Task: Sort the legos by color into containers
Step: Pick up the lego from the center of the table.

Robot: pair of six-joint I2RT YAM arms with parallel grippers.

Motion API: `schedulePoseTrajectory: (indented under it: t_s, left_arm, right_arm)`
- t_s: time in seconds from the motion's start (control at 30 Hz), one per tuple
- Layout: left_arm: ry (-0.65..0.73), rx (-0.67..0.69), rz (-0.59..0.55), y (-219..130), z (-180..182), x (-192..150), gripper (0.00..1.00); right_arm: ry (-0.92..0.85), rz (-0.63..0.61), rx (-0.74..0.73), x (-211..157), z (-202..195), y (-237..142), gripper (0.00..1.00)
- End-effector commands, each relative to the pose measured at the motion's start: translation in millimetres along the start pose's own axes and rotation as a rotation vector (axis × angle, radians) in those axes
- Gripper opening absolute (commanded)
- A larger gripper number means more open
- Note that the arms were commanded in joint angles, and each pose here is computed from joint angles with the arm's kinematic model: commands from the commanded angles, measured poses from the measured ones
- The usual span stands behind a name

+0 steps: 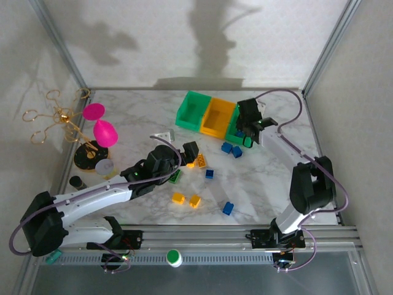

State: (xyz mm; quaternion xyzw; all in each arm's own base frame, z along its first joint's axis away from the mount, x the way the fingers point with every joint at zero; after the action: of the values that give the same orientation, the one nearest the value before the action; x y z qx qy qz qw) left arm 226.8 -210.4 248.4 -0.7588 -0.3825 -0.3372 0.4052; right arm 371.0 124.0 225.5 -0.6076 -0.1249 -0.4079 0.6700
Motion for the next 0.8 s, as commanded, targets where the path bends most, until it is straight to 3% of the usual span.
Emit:
schedulePoseTrajectory:
  t_s: [0.0, 0.3, 0.77]
  left_arm:
    - [-0.007, -0.027, -0.019, 4, -7, 10, 1.00]
    - [-0.015, -0.013, -0.005, 11, -1, 9, 1.00]
    - [-0.027, 0.010, -0.004, 13, 8, 7, 1.00]
  right_arm:
    - [-0.048, -0.050, 0.020, 12, 14, 16, 0.32]
    - [-0.084, -0.016, -0.033, 14, 24, 71, 0.32]
    - [-0.073, 0.026, -0.024, 4, 16, 107, 0.34]
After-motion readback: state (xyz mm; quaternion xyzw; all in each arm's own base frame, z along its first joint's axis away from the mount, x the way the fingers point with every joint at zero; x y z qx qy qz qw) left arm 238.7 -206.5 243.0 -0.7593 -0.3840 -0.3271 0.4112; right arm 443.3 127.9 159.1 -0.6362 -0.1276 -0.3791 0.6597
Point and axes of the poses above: each hand's point on the last joint's axis, 136 mm out from that joint toward the fingers, its own y axis out along the fingers, its own z axis along the line the jaws close on, x = y × z, the point moved 9 cm from there along -y, back along the fingers, and after that the axes turned 6 degrees about y, right-handed, at the moved point
